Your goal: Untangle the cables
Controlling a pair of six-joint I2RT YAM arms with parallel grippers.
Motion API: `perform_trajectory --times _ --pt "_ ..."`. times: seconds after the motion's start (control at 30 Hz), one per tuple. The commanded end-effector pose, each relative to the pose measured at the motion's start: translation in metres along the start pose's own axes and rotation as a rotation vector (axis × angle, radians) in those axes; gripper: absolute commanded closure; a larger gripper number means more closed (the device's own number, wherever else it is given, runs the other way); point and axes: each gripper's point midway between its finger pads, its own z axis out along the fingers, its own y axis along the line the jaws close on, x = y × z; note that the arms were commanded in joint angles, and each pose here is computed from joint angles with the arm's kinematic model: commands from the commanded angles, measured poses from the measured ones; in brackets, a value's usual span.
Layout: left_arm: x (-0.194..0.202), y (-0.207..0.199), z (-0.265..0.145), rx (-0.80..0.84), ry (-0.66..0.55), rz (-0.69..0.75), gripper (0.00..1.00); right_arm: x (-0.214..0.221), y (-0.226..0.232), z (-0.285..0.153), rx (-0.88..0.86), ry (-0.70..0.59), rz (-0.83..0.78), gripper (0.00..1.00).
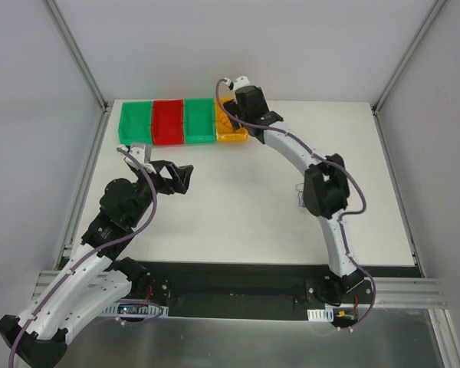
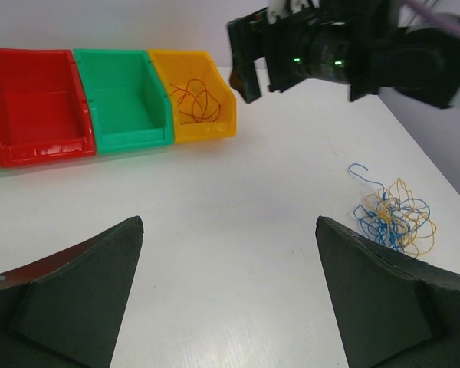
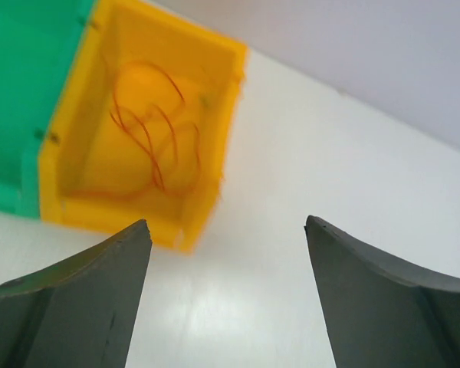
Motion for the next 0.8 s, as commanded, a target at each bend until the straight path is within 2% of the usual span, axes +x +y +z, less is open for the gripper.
perform_trajectory --times 0.0,0.03,0.1,0.3,0.43,0.5,0.6,0.67,0.77 --pt "-0.017 -0.012 0.003 0.054 -0.020 0.024 0.05 0.034 -0.049 -0.097 0.157 0.160 0.183 0.14" --pt "-0.014 -0.016 0.005 0.077 -0.004 0.023 0.04 0.057 -0.055 -0.116 0.175 0.192 0.228 0.07" --pt "-0.010 -0.022 0.007 0.110 0.019 0.025 0.04 0.097 -0.074 -0.144 0.216 0.245 0.309 0.01" --pt "0.018 -0.047 0.022 0.252 0.180 0.047 0.02 0.217 -0.158 -0.214 0.413 0.453 0.613 0.00" --pt "0.040 -0.071 0.026 0.393 0.307 0.039 0.02 0.273 -0.170 -0.227 0.407 0.547 0.708 0.00" --pt "0.052 -0.081 0.029 0.453 0.369 0.017 0.03 0.280 -0.152 -0.221 0.296 0.572 0.738 0.04" --pt "0.067 -0.093 0.030 0.534 0.445 -0.006 0.07 0.269 -0.094 -0.215 0.022 0.573 0.776 0.19" --pt "0.080 -0.096 0.028 0.557 0.517 -0.020 0.11 0.261 -0.059 -0.224 -0.076 0.564 0.765 0.20" --pt "0.096 -0.101 0.028 0.581 0.595 -0.034 0.16 0.242 -0.007 -0.250 -0.251 0.480 0.785 0.21"
